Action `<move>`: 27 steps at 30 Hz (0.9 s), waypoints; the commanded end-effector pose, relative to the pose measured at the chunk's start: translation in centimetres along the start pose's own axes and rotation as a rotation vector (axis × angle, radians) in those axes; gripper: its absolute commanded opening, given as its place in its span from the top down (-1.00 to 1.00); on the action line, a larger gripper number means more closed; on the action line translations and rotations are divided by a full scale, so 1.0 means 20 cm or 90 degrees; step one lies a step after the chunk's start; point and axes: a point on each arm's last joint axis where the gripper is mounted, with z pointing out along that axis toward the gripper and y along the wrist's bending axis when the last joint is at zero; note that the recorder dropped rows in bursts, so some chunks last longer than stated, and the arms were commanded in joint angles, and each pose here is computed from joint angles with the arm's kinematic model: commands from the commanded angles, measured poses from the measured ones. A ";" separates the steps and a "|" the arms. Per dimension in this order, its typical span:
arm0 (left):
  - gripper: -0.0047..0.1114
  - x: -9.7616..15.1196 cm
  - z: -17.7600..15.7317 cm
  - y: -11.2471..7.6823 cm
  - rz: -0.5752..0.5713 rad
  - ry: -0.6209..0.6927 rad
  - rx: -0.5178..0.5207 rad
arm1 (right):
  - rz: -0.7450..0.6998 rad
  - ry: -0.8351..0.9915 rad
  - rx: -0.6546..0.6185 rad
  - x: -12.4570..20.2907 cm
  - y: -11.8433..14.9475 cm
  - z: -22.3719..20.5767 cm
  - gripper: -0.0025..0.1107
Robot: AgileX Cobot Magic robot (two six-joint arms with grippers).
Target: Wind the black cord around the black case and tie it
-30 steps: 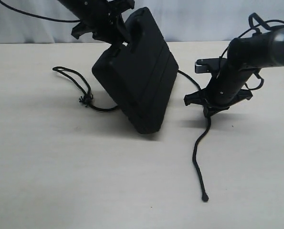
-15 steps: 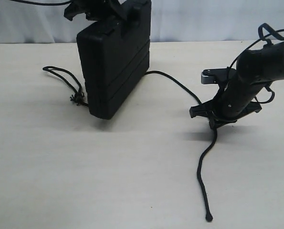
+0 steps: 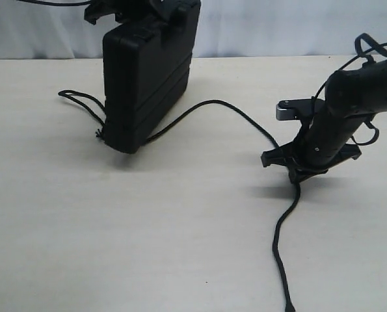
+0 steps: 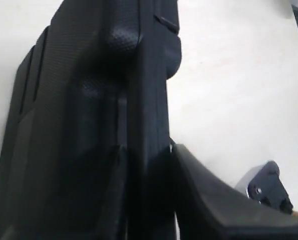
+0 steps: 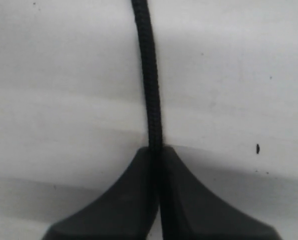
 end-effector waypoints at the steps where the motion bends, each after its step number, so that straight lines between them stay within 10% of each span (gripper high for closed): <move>1: 0.92 -0.07 -0.09 -0.13 -0.033 -0.106 0.072 | -0.005 0.108 0.015 0.14 -0.02 0.08 0.88; 15: 0.92 -0.02 0.02 -0.32 -0.092 -0.141 0.124 | 0.079 0.096 -0.015 0.21 -0.08 0.04 0.88; 27: 0.92 0.15 0.26 -0.19 -0.231 -0.131 0.270 | 0.093 0.103 -0.026 0.21 -0.15 0.03 0.88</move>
